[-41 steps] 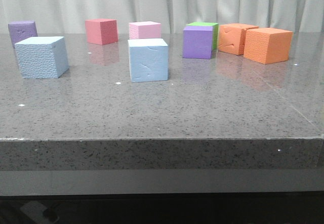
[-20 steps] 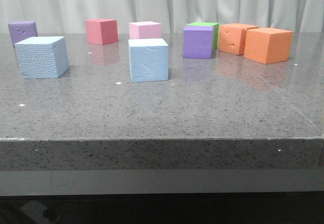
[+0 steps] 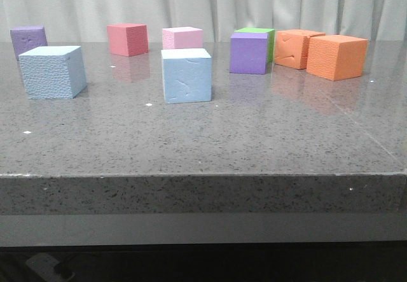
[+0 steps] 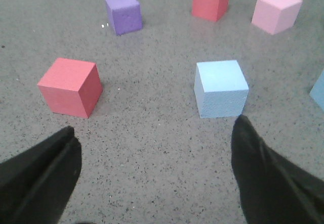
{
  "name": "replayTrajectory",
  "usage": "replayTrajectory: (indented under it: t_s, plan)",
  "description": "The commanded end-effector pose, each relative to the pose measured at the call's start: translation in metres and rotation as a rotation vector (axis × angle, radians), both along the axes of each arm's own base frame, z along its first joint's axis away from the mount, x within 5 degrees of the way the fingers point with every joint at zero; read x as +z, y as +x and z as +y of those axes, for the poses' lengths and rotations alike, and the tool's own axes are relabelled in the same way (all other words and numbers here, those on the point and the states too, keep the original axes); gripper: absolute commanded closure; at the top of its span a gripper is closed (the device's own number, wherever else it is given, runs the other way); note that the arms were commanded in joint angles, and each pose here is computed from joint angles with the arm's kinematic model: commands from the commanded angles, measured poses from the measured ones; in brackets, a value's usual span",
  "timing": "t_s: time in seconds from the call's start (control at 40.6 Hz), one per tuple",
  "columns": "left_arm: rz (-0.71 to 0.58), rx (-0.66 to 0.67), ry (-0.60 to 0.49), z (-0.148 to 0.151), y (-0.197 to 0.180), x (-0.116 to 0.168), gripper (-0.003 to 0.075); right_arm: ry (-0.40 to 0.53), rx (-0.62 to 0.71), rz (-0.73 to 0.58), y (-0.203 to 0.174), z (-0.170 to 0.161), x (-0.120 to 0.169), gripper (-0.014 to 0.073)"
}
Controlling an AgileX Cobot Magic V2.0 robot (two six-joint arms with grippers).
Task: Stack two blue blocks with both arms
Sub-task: 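Open the right gripper and lift it away from the cube, then lower the left gripper onto the other light-blue cube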
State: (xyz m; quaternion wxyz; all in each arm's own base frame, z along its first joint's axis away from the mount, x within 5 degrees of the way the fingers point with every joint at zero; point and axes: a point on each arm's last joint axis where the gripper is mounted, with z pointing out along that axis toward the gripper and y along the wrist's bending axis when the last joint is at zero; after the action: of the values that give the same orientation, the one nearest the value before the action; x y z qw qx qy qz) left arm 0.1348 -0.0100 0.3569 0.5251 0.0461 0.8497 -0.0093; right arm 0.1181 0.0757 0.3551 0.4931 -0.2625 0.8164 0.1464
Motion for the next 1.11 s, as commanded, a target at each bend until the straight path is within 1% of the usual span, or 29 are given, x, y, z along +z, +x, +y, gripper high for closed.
replayTrajectory:
  t_s: [0.0,0.074,0.197,0.32,0.419,0.542,0.739,0.936,1.083]
  plan:
    - [-0.035,-0.052,0.002,-0.009,0.020,0.016,0.0113,0.045,0.000,-0.083,0.001,0.000,0.013,0.0002]
    - [-0.021,-0.121,0.049,-0.018,0.032,0.021,0.0113,0.045,0.000,-0.083,0.001,0.000,0.013,0.0002]
    - [0.017,-0.194,0.076,-0.037,0.060,0.024,0.0113,0.044,0.001,-0.082,0.001,0.000,0.013,0.0002]
    - [0.073,-0.216,0.085,-0.050,0.092,0.025,0.0108,0.044,0.001,-0.081,0.001,0.000,0.013,0.0002]
    - [0.161,-0.210,0.089,-0.058,0.122,0.025,0.0108,0.044,0.001,-0.081,0.001,0.000,0.013,0.0002]
    - [0.257,-0.182,0.080,-0.066,0.158,0.021,0.0109,0.044,0.001,-0.081,0.001,0.000,0.013,0.0002]
    - [0.365,-0.118,0.015,-0.079,0.205,0.010,0.0111,0.044,0.001,-0.081,0.001,0.000,0.013,0.0002]
    - [0.452,-0.049,-0.033,-0.087,0.238,-0.011,0.0111,0.044,0.001,-0.081,0.001,0.000,0.013,0.0002]
    - [0.512,0.017,-0.034,-0.087,0.252,-0.034,0.0111,0.043,0.001,-0.081,0.001,0.000,0.013,0.0002]
